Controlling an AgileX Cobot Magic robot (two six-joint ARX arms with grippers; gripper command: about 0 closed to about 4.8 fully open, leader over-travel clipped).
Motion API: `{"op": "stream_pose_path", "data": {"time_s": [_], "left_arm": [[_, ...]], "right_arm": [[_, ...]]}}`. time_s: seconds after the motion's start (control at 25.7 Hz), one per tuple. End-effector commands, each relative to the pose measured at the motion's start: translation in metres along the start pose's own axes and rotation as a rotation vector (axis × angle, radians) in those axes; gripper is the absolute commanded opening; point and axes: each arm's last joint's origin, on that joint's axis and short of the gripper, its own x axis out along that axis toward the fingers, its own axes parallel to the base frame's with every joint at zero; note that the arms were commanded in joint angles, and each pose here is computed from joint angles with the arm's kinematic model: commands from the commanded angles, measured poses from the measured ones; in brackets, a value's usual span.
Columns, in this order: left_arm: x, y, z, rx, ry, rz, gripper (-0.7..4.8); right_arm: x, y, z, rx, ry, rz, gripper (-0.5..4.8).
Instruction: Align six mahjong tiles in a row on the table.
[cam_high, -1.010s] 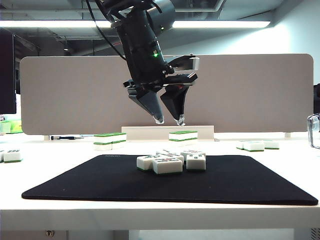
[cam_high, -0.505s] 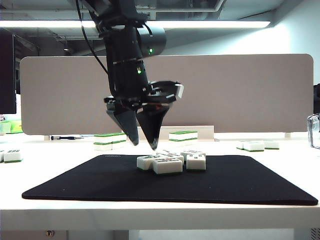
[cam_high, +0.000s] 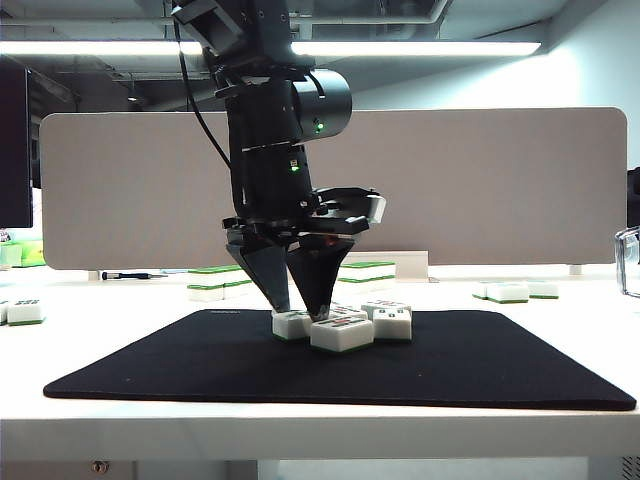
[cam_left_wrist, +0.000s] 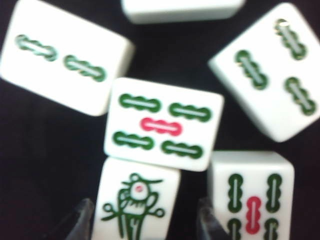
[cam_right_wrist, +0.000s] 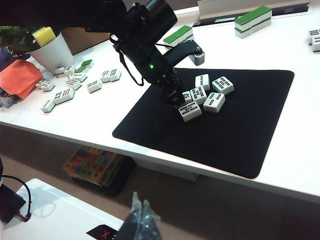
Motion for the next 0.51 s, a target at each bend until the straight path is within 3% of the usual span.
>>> {"op": "stream_pose_path", "data": {"time_s": [0.04,0.27,0.39,0.51], "left_arm": [[0.0001,0.0002,0.0012,-0.021,-0.014,-0.014,2.19],[0.0033,0.0006,0.0010,-0.045,-0.008,-0.016,2.02],[0.0027,0.0012,0.0010,-0.049,-0.007,-0.007,1.55],[-0.0039,0.0082,0.0019,-0.167,0.005,0.030,1.47]], "right_arm": [[-0.0022,0.0016,-0.0009,-0.019,-0.023,0.001,-0.01],[-0.0022,0.0016,-0.0009,-0.019,-0.023,0.002,-0.01],[-0.0023,0.0016,-0.0009,-0.020,-0.023,0.002,-0.01],[-0.0023,0.0016,-0.0009,-0.020,-0.023,0.002,-0.01]]}}
